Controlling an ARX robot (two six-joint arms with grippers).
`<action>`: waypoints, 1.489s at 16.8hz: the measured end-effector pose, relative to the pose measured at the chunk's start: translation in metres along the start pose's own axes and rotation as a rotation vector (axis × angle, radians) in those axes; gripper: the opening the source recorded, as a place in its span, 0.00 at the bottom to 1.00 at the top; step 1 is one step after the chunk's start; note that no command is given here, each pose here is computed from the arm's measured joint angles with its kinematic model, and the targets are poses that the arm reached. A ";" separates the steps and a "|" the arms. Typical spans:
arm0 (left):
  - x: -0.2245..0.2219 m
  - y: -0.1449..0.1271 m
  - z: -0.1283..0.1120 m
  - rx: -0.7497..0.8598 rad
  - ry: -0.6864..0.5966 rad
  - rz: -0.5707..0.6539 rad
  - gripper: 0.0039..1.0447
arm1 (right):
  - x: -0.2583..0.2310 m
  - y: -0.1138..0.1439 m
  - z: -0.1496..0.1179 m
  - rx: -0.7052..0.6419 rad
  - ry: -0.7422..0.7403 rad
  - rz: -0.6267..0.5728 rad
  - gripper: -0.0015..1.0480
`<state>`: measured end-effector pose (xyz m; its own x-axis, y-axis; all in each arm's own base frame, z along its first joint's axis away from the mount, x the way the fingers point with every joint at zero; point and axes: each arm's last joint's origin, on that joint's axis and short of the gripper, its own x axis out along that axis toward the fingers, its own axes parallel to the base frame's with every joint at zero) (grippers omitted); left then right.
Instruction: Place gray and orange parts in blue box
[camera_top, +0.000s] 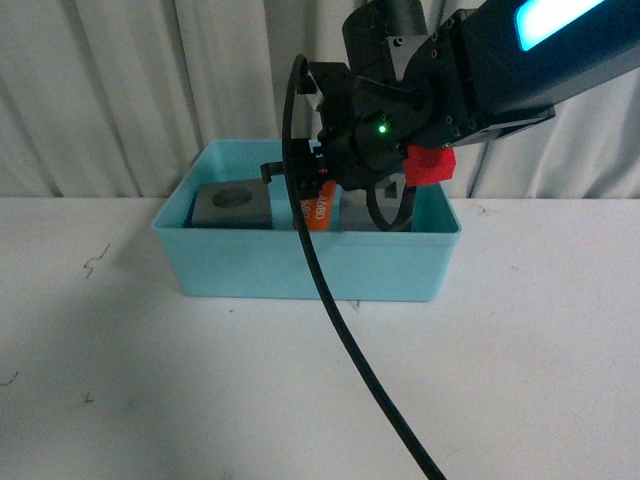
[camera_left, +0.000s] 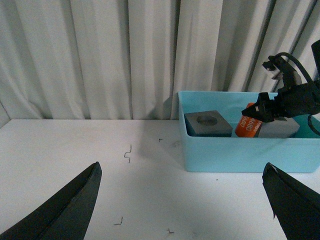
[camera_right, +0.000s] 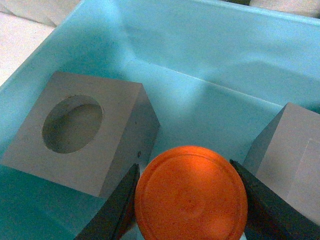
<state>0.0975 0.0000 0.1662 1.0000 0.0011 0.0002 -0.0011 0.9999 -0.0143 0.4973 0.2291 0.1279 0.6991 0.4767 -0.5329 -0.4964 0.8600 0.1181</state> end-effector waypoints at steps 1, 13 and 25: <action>0.000 0.000 0.000 0.000 0.000 0.000 0.94 | 0.003 -0.001 0.000 0.007 0.003 -0.004 0.45; 0.000 0.000 0.000 0.000 0.000 0.000 0.94 | -0.007 -0.005 0.000 0.036 -0.063 -0.009 0.93; 0.000 0.000 0.000 0.000 0.000 0.000 0.94 | -0.320 -0.063 -0.091 0.208 -0.186 -0.459 0.94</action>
<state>0.0975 0.0000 0.1662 1.0000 0.0008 0.0002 -0.0008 0.9999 -0.0143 0.2580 0.0063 0.2142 0.9090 0.0515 -0.4136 -0.0193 0.9965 0.0816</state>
